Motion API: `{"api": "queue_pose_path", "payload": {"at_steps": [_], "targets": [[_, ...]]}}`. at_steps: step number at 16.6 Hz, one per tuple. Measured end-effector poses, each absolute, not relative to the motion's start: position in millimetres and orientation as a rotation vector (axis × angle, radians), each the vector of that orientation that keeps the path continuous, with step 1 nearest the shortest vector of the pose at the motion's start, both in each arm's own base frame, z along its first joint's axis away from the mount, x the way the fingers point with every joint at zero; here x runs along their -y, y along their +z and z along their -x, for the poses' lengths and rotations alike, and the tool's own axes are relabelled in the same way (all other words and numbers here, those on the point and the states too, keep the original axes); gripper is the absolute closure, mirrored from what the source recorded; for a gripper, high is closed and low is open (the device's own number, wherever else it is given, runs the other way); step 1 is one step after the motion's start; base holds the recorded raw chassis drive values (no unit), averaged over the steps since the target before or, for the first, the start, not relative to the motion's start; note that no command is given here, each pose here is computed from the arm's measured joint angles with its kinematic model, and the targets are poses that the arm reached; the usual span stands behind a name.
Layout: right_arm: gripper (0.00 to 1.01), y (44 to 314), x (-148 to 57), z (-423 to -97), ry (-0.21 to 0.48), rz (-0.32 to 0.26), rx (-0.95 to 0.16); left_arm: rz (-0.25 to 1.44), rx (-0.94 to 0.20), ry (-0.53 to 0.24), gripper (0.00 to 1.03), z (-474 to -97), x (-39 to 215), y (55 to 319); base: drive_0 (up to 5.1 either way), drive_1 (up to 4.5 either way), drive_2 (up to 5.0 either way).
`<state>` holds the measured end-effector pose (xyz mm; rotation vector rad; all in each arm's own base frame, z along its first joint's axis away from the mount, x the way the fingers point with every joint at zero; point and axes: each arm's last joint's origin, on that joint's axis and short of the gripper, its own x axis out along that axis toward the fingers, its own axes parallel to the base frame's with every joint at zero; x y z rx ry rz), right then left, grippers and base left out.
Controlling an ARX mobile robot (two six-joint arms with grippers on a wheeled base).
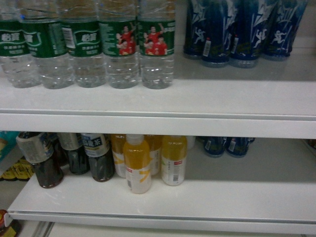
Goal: Move water from second to third shelf
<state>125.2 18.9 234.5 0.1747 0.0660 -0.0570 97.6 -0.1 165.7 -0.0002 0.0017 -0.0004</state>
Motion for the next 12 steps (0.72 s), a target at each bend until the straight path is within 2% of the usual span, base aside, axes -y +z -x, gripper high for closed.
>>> {"api": "queue_pose_path", "payload": {"at_steps": [12], "targets": [[0.58, 234.4, -18.9, -125.4, -0.057, -0.175, -0.066, 0.000, -0.002, 0.000, 0.05, -97.6, 0.1, 165.6, -4.9, 2.41, 2.4]]}}
